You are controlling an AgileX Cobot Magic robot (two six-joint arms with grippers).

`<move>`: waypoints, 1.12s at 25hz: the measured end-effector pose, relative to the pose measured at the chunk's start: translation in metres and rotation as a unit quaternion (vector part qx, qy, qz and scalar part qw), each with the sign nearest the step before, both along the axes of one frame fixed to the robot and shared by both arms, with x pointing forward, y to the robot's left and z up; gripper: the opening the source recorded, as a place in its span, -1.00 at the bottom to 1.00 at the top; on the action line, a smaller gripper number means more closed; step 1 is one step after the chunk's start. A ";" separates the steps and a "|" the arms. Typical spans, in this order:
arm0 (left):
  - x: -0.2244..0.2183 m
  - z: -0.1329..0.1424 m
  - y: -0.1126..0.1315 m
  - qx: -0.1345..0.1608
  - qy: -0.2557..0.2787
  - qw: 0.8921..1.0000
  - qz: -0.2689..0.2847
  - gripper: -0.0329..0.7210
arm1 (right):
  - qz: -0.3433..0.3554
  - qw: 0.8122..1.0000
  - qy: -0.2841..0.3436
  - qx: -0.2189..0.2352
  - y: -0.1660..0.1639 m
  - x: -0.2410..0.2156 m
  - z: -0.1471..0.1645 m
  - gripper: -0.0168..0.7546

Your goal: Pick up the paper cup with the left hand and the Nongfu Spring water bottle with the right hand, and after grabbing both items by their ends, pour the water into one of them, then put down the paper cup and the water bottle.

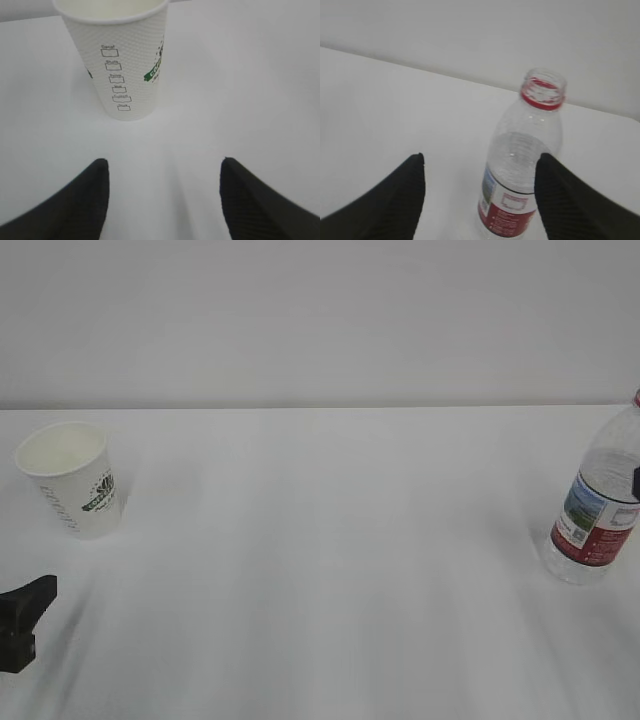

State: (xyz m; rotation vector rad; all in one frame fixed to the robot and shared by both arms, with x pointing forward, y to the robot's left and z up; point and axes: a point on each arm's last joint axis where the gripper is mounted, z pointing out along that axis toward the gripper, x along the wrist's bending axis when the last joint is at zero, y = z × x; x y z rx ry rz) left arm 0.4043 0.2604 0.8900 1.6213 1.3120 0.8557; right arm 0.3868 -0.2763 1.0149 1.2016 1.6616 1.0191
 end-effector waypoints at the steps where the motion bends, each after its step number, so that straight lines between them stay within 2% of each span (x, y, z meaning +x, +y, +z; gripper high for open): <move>1: 0.000 0.000 0.000 0.000 0.000 1.000 0.000 0.42 | 0.010 1.000 0.004 -0.002 0.003 -0.001 -0.002 0.37; 14: 0.000 0.000 0.000 0.000 -0.001 1.000 0.000 0.42 | 0.018 0.999 0.031 0.011 0.008 0.000 -0.024 0.32; 20: 0.000 0.000 0.000 -0.001 -0.001 1.000 0.000 0.41 | -0.021 0.994 0.070 0.078 0.006 0.001 -0.036 0.32; 28: 0.000 0.000 0.000 -0.001 -0.001 1.000 0.000 0.40 | -0.038 0.994 0.040 0.094 0.001 -0.010 -0.053 0.32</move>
